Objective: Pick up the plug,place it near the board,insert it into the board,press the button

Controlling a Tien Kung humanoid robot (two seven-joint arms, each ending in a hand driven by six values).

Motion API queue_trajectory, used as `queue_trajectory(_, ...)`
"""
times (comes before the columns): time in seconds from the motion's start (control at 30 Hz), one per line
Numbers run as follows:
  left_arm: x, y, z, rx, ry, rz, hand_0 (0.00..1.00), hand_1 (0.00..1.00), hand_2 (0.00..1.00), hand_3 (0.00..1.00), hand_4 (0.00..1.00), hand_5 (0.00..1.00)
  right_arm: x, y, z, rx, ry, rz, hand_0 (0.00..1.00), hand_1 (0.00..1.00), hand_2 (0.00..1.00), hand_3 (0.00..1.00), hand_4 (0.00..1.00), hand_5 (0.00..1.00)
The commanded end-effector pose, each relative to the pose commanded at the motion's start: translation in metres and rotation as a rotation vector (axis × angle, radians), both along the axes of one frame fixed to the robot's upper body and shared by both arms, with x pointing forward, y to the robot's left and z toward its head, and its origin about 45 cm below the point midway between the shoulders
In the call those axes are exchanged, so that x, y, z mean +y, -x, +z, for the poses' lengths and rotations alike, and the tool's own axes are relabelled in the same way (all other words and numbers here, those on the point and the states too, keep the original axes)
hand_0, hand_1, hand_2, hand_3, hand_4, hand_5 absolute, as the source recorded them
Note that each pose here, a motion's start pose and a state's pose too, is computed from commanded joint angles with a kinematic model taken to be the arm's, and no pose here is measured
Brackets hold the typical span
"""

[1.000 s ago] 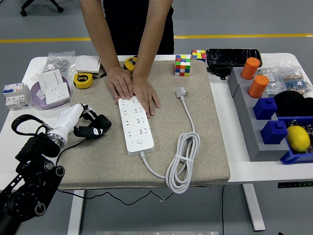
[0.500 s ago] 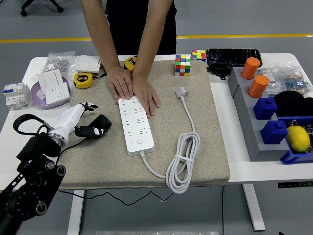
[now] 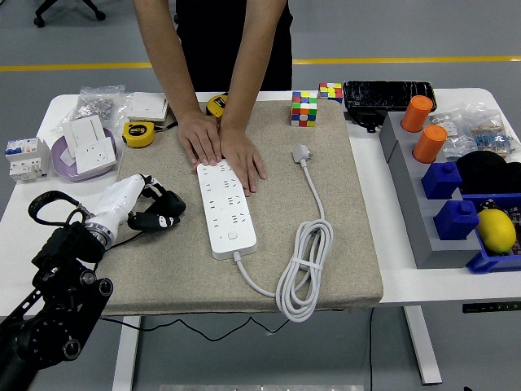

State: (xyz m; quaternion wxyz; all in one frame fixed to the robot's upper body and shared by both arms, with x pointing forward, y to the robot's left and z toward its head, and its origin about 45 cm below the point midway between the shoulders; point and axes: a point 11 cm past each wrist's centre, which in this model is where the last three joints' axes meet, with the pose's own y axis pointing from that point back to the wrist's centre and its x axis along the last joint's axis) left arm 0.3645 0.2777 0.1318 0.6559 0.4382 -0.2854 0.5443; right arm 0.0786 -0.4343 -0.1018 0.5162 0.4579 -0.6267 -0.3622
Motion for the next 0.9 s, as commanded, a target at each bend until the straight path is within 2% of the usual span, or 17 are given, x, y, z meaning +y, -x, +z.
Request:
queue_trajectory(0.03, 0.000, -0.0003, 0.000, 0.000, -0.003, -0.004, 0.538, 0.481, 0.452, 0.519, 0.746, 0.096, 0.000, 0.000, 0.000, 0.000, 0.000, 0.000, 0.865, 0.769, 0.760, 0.794, 0.998, 0.869)
queue_trajectory(0.07, -0.001, -0.0006, 0.000, 0.000, -0.007, -0.008, 0.494, 0.457, 0.433, 0.509, 0.639, 0.011, 0.000, 0.000, 0.000, 0.000, 0.000, 0.001, 0.866, 0.769, 0.760, 0.794, 0.998, 0.868)
queue_trajectory(0.23, -0.003, -0.0054, 0.005, -0.008, -0.070, -0.069, 0.494, 0.457, 0.433, 0.509, 0.639, 0.011, -0.001, -0.001, 0.001, -0.001, 0.002, 0.000, 0.866, 0.769, 0.760, 0.794, 0.998, 0.868)
queue_trajectory(0.27, -0.003, -0.0064, 0.006, -0.010, -0.084, -0.082, 0.485, 0.460, 0.433, 0.514, 0.586, 0.002, -0.001, -0.001, 0.001, -0.001, 0.003, 0.000, 0.865, 0.770, 0.760, 0.793, 0.998, 0.868)
queue_trajectory(0.5, -0.006, -0.0130, 0.015, -0.022, -0.208, -0.193, 0.480, 0.465, 0.432, 0.511, 0.569, 0.002, -0.004, -0.003, 0.002, -0.005, 0.008, -0.001, 0.865, 0.770, 0.761, 0.794, 0.998, 0.867)
queue_trajectory(0.73, -0.023, -0.0132, 0.032, -0.076, -0.277, -0.307, 0.482, 0.468, 0.433, 0.508, 0.560, 0.002, -0.005, -0.003, 0.002, -0.005, 0.009, -0.004, 0.865, 0.769, 0.760, 0.794, 0.998, 0.869)
queue_trajectory(0.9, -0.037, -0.0129, 0.046, -0.123, -0.289, -0.364, 0.481, 0.471, 0.430, 0.502, 0.551, 0.002, -0.005, -0.006, 0.003, -0.011, 0.010, -0.004, 0.864, 0.770, 0.760, 0.794, 0.998, 0.869)
